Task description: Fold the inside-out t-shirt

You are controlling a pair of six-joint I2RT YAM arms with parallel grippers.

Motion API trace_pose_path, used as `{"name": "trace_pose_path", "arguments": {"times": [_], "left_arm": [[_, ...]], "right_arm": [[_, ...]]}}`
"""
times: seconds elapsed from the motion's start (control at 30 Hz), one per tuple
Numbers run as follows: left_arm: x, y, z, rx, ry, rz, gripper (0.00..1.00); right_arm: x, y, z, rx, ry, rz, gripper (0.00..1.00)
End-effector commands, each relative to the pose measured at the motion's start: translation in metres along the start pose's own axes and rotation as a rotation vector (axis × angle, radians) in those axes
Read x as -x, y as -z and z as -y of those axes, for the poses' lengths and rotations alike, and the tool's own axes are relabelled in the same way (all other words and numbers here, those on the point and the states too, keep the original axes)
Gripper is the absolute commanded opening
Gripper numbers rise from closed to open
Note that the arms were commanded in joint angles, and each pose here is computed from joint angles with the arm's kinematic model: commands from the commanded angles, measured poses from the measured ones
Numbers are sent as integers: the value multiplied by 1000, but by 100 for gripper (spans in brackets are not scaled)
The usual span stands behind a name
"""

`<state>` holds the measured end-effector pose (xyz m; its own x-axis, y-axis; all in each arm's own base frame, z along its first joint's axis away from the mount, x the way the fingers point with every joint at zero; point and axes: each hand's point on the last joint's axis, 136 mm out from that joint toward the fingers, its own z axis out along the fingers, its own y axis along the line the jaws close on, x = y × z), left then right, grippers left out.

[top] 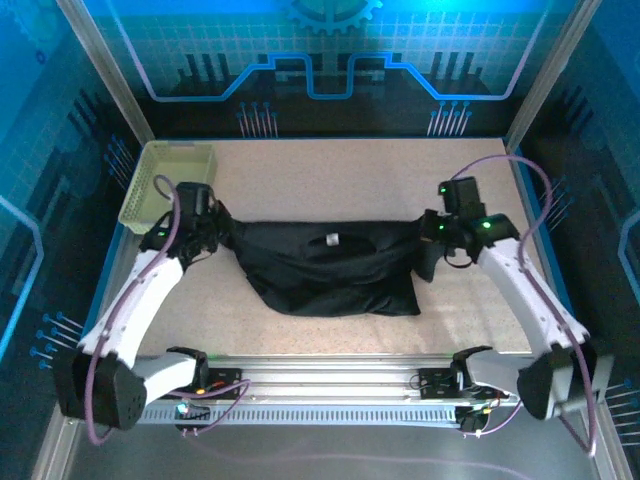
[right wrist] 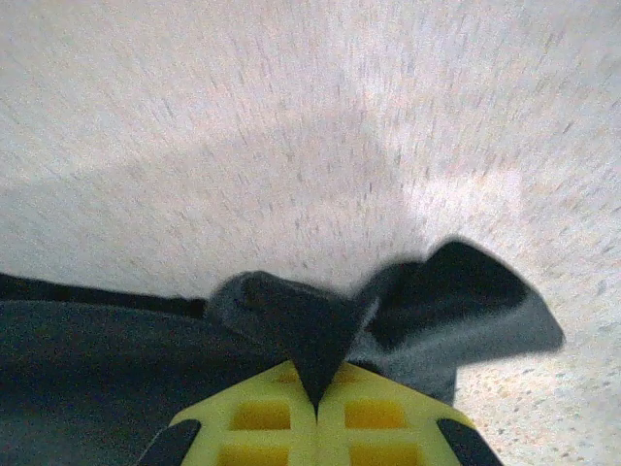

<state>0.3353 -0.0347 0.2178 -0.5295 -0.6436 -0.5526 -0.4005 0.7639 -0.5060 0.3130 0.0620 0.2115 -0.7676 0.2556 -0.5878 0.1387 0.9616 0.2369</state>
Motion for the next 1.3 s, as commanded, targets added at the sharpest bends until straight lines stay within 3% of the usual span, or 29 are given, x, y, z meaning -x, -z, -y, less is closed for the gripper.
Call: {"name": "trace_pose_path", "arguments": {"times": [0.0,0.23,0.37,0.6,0.77,0.97,1.1,1.2,1.27], "left_arm": [[39,52,18,-50,-29,142,0],[101,140,66,-200,-34,323,0],[133,176,91,-260,-46,396,0],[171,205,120,-289,-67,463,0],[204,227,134,-281,-96,507,0],[224,270,131,-261,-97,622,0],[203,247,128,-296,-81,527,0],[154,186,101,-301,-7,373,0],[106,135,57,-230,80,268,0]], "right_arm": [[22,52,7,-14,24,90,0],[75,152,-28,163,62,313,0],[107,184,-58,291,84,392,0],[149,189,-91,388,96,446,0],[172,187,-143,441,196,447,0],[162,192,-165,422,256,461,0],[120,167,-156,330,331,423,0],[72,125,-133,277,357,342,7],[34,86,-105,194,348,244,9]]}}
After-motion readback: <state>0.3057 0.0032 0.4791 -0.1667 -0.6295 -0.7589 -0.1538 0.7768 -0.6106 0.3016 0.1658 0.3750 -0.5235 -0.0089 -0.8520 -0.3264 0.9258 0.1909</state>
